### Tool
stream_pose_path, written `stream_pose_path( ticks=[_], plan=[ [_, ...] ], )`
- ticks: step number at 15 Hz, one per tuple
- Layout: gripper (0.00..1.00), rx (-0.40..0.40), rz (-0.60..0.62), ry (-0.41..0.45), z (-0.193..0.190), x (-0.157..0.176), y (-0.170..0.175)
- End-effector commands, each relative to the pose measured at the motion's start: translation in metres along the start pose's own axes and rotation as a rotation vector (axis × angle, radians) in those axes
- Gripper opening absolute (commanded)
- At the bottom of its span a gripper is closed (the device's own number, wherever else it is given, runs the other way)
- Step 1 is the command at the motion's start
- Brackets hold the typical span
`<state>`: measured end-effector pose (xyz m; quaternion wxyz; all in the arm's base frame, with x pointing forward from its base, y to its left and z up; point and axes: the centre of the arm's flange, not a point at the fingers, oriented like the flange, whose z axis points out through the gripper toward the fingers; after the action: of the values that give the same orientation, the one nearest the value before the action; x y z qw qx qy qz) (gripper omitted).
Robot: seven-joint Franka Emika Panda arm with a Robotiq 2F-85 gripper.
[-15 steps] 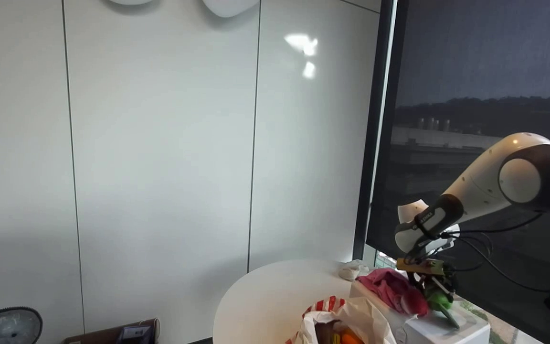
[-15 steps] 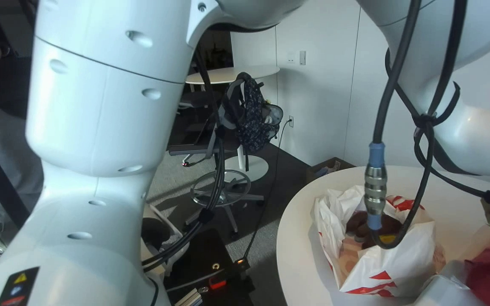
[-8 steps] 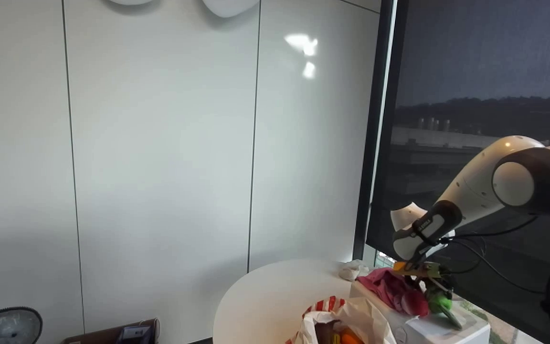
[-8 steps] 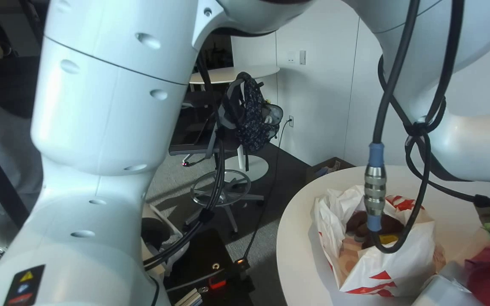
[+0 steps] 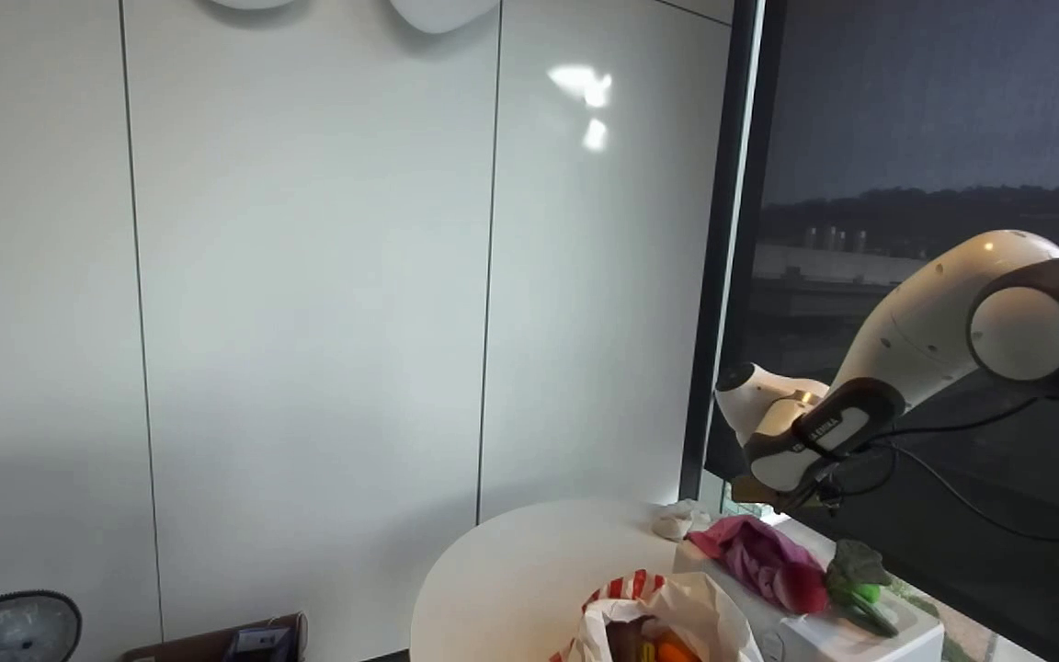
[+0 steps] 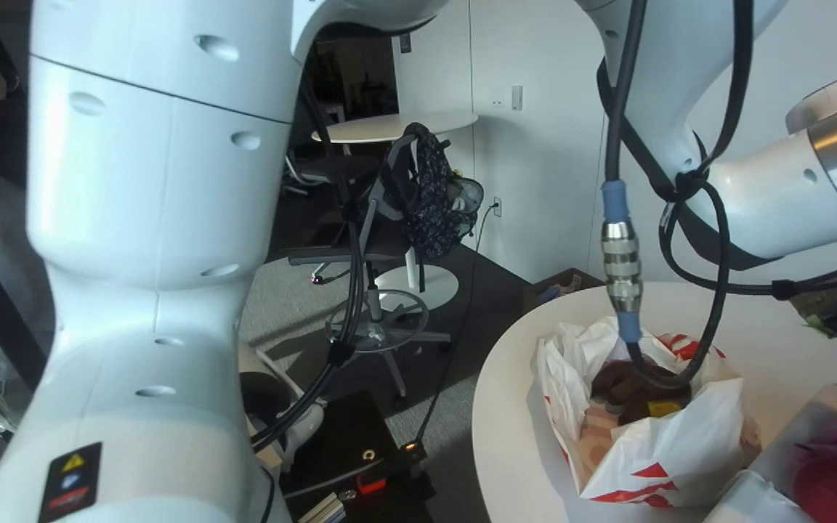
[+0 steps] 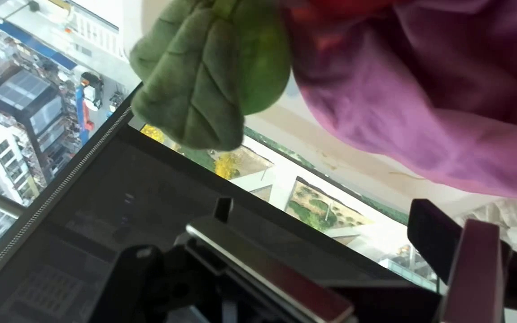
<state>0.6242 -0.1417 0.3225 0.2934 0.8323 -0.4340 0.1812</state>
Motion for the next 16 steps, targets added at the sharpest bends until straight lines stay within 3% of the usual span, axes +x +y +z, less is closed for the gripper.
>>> stream_pose_path(
  ticks=[1, 5, 8, 11, 14, 16],
  plan=[
    [1.0, 0.189, -0.026, -0.038, -0.092, -0.024, -0.004],
    [1.0, 0.342, -0.136, -0.153, -0.179, -0.084, -0.023],
    [1.0, 0.42, -0.236, -0.276, -0.197, -0.136, -0.041],
    [1.0, 0.436, -0.335, -0.436, -0.174, -0.181, -0.061],
    [1.0, 0.43, -0.418, -0.607, -0.138, -0.205, -0.078],
    [1.0, 0.437, -0.47, -0.659, -0.116, -0.215, -0.088]
  ],
)
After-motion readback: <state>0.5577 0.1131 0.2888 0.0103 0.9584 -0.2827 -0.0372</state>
